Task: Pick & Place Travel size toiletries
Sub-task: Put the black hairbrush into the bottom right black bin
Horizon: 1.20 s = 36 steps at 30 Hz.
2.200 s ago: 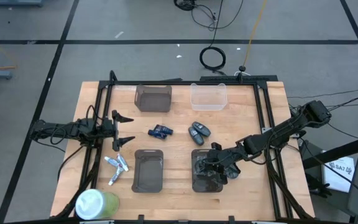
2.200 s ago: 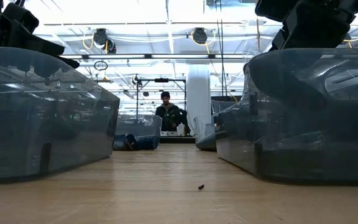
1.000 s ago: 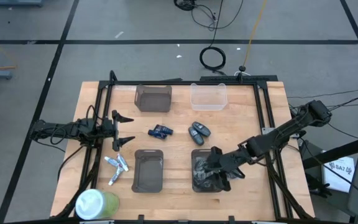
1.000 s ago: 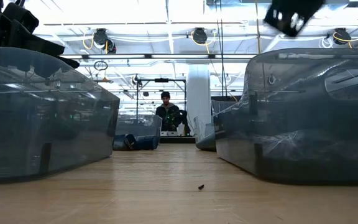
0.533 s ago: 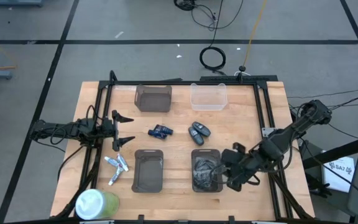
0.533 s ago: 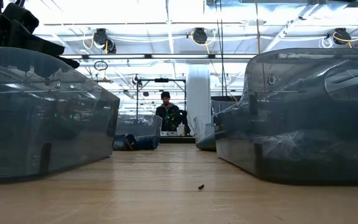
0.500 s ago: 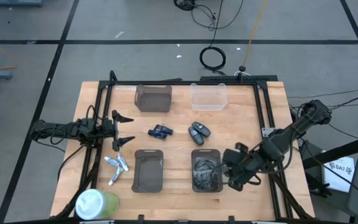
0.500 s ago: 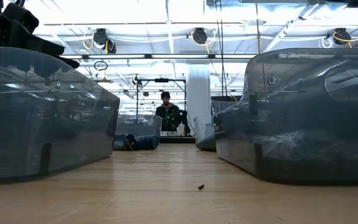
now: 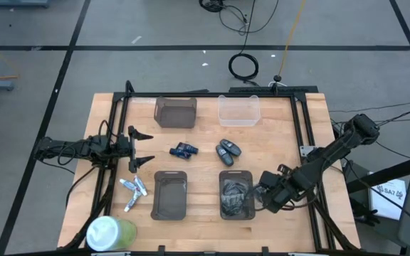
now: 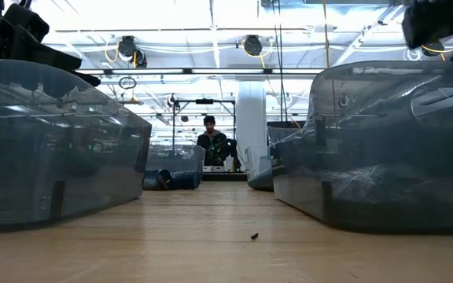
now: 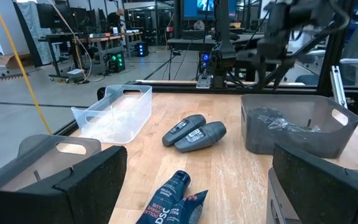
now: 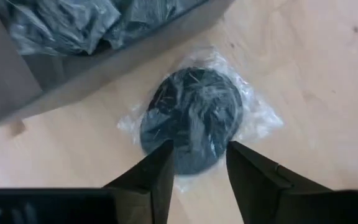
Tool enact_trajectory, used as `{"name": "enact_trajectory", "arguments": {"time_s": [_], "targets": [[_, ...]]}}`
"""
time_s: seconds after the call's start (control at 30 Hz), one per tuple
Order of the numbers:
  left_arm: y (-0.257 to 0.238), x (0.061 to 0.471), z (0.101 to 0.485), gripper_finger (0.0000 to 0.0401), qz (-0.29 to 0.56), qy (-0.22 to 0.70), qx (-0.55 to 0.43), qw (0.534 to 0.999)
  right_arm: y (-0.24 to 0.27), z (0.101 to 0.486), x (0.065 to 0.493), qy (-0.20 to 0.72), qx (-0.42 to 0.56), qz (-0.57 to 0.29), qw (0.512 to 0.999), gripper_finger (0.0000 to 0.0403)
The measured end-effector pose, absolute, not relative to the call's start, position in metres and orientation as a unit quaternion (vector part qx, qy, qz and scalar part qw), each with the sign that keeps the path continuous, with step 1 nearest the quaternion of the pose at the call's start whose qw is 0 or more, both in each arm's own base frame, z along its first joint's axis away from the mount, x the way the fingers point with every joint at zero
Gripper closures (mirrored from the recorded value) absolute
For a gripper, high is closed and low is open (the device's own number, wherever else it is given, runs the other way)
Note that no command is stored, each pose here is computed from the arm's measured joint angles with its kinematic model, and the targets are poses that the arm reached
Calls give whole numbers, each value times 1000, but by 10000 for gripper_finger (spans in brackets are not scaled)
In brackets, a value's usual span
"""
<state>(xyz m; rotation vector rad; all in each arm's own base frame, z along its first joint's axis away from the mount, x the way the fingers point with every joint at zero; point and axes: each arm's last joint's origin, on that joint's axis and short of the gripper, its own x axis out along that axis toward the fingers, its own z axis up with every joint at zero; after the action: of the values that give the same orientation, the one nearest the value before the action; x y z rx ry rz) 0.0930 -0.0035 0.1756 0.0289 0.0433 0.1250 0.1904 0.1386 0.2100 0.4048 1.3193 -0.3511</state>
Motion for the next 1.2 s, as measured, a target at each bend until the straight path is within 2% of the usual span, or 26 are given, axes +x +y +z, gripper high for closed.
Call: {"name": "enact_trajectory", "arguments": {"time_s": [0.13,0.27,0.47,0.73,1.2], "targets": [[-4,93,176,6,62,22,15,998,133,180,191,602,205,-130,760,236],[-4,93,176,6,62,22,15,998,121,157,186,600,213,-141,758,206],[-4,93,176,6,62,22,15,998,111,137,173,631,238,-155,722,189],[-4,93,176,6,62,22,15,998,107,129,159,681,283,-194,647,210],[-4,93,176,6,62,22,14,998,107,129,158,689,287,-189,639,284]]}}
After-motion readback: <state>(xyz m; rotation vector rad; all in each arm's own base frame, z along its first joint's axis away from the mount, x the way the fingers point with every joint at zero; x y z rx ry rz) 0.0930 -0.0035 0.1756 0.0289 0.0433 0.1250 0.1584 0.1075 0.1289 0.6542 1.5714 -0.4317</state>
